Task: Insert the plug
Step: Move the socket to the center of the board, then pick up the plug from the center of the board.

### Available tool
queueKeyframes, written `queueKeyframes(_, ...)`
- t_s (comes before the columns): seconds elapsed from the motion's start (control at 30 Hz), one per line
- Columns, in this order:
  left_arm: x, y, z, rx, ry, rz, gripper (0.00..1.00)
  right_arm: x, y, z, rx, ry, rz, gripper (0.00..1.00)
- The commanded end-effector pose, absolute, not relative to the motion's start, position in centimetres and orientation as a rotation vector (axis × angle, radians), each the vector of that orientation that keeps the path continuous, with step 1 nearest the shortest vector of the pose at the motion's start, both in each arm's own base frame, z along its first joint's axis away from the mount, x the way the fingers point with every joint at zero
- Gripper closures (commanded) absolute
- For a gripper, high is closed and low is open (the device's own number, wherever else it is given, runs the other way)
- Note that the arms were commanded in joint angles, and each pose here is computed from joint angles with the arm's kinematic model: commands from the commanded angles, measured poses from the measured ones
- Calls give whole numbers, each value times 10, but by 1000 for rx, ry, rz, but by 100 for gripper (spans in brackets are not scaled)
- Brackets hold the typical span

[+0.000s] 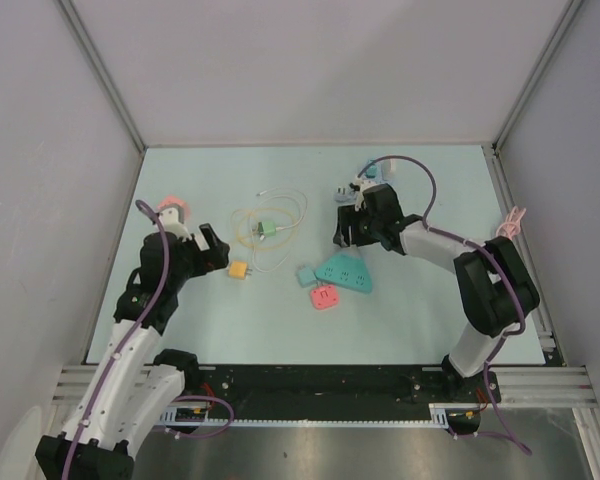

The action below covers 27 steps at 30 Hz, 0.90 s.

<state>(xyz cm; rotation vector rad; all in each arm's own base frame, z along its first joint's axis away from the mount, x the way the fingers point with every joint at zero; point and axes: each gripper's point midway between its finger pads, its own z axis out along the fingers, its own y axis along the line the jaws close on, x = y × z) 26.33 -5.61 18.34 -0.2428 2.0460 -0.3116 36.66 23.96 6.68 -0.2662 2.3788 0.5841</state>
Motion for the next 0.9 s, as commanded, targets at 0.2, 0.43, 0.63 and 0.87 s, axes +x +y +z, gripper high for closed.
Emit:
queueKeyframes(0.2,279,-26,183,-384,2058,-133,0,386,221,148,-381,2194,512,2)
queueKeyframes(0.43,319,23,179,-677,2051,103,0,361,219,166,-446,2188,413,0)
queueKeyframes(0.63,371,68,178,-854,1917,164,0,341,239,184,-526,2083,429,0)
queueKeyframes(0.87,431,91,159,-914,1935,204,0,333,240,190,-553,2030,468,0)
